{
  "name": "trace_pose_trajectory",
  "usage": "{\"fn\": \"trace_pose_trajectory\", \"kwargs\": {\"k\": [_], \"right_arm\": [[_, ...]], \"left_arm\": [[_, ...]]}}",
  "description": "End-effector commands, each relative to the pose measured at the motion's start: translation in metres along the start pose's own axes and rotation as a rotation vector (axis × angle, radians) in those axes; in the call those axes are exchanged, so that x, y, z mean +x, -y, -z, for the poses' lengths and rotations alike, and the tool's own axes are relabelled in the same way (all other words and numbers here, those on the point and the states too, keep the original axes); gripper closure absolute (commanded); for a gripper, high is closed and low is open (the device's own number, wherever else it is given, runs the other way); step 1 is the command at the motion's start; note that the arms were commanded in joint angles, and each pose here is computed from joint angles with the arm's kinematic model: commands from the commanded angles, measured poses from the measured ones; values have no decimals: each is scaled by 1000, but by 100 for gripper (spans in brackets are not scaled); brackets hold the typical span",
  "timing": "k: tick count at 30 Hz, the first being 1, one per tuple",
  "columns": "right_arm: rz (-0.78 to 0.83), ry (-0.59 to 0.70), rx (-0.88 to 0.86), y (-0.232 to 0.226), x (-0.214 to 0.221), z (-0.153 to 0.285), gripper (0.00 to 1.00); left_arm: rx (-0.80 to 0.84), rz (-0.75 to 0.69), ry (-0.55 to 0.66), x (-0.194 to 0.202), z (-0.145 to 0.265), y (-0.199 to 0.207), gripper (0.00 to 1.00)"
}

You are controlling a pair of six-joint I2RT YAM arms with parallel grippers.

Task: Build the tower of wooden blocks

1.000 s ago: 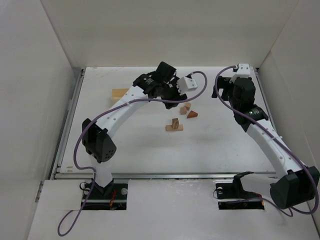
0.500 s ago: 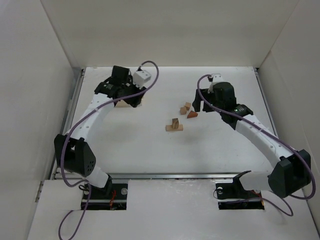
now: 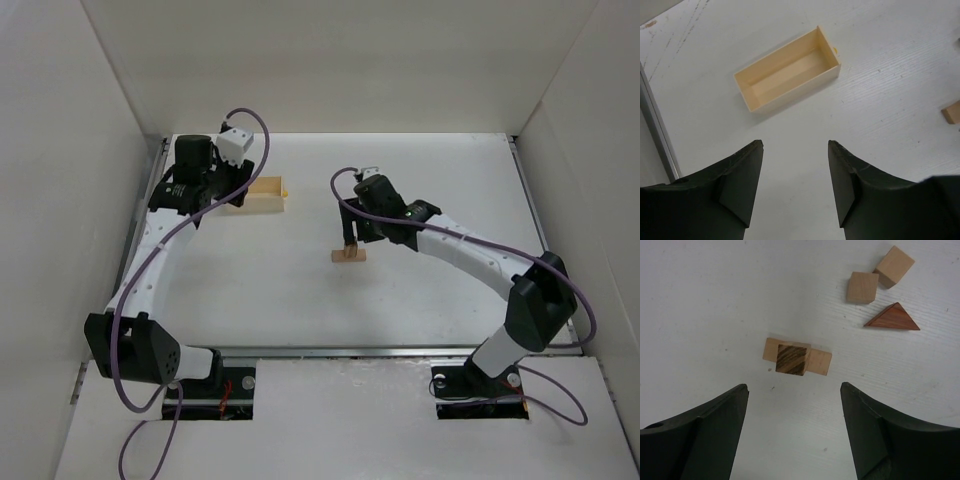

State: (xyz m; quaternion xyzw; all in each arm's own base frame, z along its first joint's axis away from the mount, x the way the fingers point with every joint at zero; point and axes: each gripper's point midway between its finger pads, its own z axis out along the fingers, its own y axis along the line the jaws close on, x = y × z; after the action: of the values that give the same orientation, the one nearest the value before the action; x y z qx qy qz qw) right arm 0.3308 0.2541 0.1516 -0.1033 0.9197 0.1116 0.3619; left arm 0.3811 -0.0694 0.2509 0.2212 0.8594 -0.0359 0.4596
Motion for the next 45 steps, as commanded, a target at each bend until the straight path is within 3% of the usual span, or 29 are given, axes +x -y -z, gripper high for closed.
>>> {"fn": "trace_pose_trajectory", "kwargs": {"k": [1,12,27,45], "right_arm": [[-16,24,49,-5,-17,8,20],[29,-113,17,-19,5,-25,22],[15,-105,65,-14,6,-40,38],[0,-124,65,-16,14,-53,42]], "left_arm": [[-14,22,38,-2,1,3,48],[-45,20,47,-4,5,3,48],[-48,15,46,-4,5,4,48],[-46,7,37,-1,3,5,47]]}}
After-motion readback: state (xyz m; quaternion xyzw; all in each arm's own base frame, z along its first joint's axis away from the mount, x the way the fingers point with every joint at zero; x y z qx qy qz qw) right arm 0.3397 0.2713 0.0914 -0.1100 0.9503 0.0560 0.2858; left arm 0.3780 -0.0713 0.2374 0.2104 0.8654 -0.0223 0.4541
